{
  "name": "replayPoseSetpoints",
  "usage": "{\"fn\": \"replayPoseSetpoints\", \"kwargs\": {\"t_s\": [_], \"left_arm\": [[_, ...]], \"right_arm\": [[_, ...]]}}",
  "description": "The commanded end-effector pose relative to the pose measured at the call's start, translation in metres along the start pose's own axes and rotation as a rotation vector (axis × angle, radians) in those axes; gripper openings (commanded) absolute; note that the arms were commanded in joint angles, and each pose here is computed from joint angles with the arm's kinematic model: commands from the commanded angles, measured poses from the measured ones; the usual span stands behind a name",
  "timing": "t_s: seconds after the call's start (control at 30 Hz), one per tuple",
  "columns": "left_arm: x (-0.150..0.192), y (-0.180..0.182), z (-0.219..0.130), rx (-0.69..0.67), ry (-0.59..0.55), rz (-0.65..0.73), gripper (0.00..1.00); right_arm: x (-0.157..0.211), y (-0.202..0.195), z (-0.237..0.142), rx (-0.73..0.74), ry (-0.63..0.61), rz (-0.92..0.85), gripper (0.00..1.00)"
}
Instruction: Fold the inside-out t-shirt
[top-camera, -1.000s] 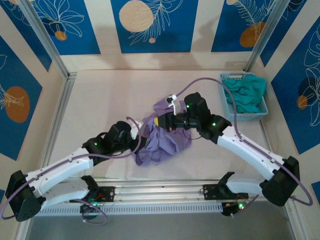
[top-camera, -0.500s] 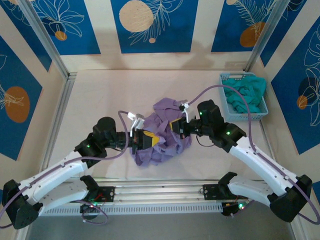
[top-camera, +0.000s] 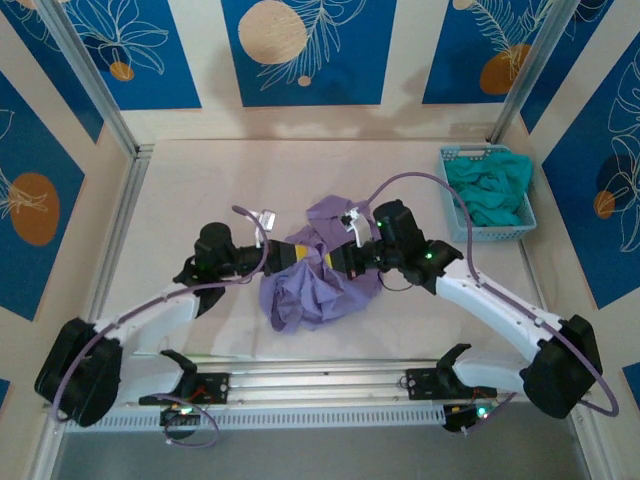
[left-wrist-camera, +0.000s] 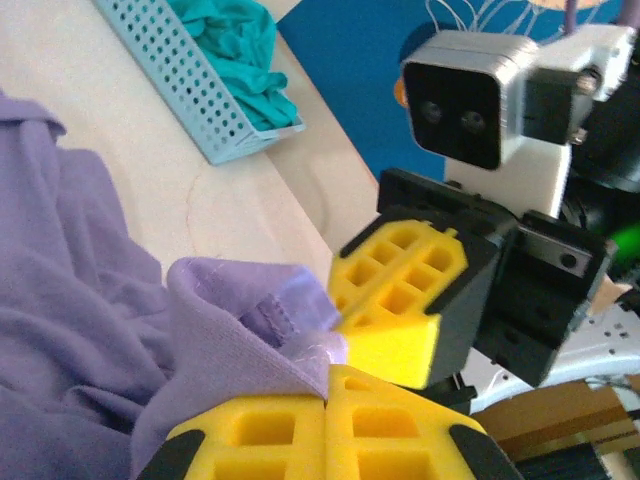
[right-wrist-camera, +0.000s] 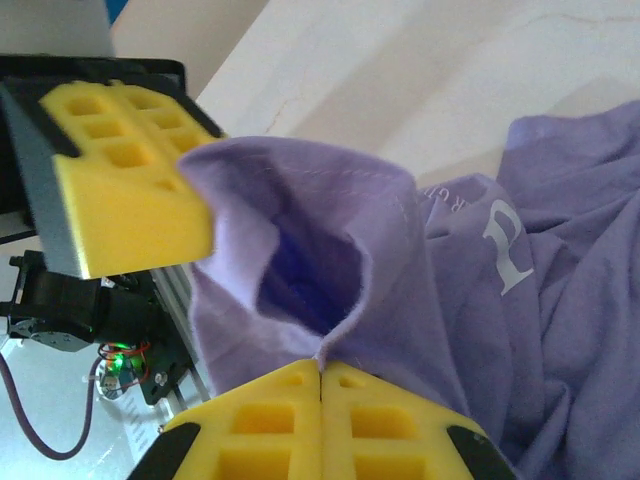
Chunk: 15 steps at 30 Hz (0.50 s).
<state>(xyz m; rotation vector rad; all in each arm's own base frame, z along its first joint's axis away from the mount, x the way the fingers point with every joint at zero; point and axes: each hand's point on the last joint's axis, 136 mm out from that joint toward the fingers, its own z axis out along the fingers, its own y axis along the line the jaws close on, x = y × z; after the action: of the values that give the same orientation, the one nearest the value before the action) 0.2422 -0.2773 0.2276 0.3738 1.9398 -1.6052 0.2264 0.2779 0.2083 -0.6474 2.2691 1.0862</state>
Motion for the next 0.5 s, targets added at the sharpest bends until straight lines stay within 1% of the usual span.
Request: {"fn": "replayPoseSetpoints", "kwargs": {"t_s": [0.0,0.1,0.2,0.23,0.33,0.4,0.47], "left_arm": [[-0.014,0.0,-0.003,0.057,-0.037,-0.026,0.0],[-0.009,0.028,-0.003,-0.041,-0.02,-0.058,0.02],[0.001,0.051,-0.006,-0.164,0.012,-0.051,0.1],[0.004,0.058,-0.009,-0.208,0.021,-0.042,0.14],[0.013,0.074,-0.021,-0.336,0.043,-0.011,0.31],[0.016,0.083,-0.034,-0.436,0.053,0.017,0.4],[0.017,0.087,-0.046,-0.523,0.06,0.055,0.46]], "right_arm": [[-0.001,0.003,0.007,-0.039,0.004,0.021,0.0],[-0.002,-0.001,0.011,-0.03,0.005,0.029,0.0],[-0.003,-0.002,0.011,-0.024,0.006,0.034,0.0],[-0.005,-0.003,0.011,-0.021,0.002,0.032,0.0],[-0.008,-0.004,0.009,-0.018,-0.004,0.033,0.0],[-0.008,-0.004,0.009,-0.016,-0.002,0.035,0.0],[-0.01,-0.004,0.01,-0.016,-0.002,0.041,0.0]]}}
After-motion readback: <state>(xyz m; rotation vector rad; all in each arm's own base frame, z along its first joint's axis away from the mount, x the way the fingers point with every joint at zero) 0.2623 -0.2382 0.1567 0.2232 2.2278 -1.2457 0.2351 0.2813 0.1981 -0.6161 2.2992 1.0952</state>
